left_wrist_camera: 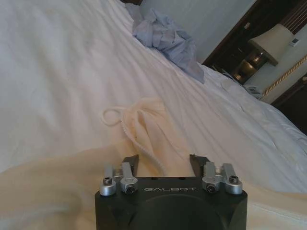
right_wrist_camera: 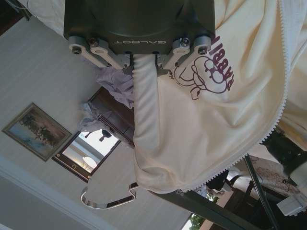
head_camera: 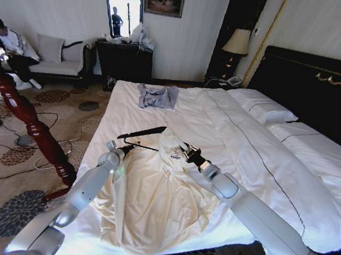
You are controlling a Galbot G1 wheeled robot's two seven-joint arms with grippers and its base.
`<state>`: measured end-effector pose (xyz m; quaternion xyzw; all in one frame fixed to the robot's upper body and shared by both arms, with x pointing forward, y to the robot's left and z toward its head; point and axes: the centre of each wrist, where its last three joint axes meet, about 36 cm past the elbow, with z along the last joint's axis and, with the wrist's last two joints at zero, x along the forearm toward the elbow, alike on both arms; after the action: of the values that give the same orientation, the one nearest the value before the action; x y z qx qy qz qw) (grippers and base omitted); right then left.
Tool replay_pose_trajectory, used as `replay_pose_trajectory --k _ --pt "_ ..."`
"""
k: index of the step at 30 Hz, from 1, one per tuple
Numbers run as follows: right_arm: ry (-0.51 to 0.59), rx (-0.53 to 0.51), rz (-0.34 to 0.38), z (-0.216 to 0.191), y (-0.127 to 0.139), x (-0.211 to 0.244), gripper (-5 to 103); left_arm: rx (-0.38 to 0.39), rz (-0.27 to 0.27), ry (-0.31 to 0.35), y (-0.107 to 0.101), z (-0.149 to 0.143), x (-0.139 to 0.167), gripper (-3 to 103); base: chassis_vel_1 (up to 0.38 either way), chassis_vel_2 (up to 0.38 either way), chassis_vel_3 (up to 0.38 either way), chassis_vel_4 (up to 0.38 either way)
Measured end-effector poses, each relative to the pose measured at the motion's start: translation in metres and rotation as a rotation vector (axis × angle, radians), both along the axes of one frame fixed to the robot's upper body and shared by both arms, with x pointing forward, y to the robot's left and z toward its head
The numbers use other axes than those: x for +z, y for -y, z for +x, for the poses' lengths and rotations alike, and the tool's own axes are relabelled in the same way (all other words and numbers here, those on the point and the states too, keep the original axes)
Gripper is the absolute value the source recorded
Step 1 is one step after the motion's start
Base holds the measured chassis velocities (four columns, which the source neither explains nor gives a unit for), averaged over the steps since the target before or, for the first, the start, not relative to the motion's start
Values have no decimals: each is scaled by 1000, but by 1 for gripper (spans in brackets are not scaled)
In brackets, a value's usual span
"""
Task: Pick up the clothes from the bed and hang them on the clothes hanger.
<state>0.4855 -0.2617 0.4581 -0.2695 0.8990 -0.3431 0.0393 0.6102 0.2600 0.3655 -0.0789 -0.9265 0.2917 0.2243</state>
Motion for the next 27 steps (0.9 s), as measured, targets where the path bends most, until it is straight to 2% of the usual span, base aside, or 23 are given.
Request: replay_pose_trajectory --k 1,2,3,5,6,8,9,12,14,15,23,27 --pt "-1 0 1 0 0 0 19 1 -1 -2 0 0 -1 57 0 0 0 0" --pt "-1 -1 1 -1 0 0 19 1 0 -6 -1 -1 -3 52 0 0 0 0" --pt "-1 -1 1 -1 0 0 19 1 0 -6 -1 -1 -3 52 0 0 0 0" --pt "-1 -1 3 -1 0 1 19 3 5 -11 -3 -2 -7 41 0 0 0 0" --pt "-2 -1 3 -1 -1 1 19 4 6 -13 -3 -2 -8 41 0 0 0 0" --pt "-2 -1 3 0 -1 1 19 6 6 -14 -4 -3 -9 31 0 0 0 0" --pt "-2 -1 3 0 -1 1 19 6 6 -14 -4 -3 -9 31 0 0 0 0" --pt "-4 2 5 0 -3 1 19 10 7 -14 -6 -4 -11 15 0 0 0 0" --pt "-4 3 7 0 -4 1 19 11 8 -16 -7 -5 -12 15 0 0 0 0" --pt "-5 4 9 1 -5 1 19 13 14 -19 -9 -5 -15 4 0 0 0 0" --pt "-7 3 13 1 -6 1 19 19 25 -15 -13 -2 -20 1 0 0 0 0" --pt "-9 -1 10 0 -4 0 19 27 30 28 -19 -4 -12 1 0 0 0 0"
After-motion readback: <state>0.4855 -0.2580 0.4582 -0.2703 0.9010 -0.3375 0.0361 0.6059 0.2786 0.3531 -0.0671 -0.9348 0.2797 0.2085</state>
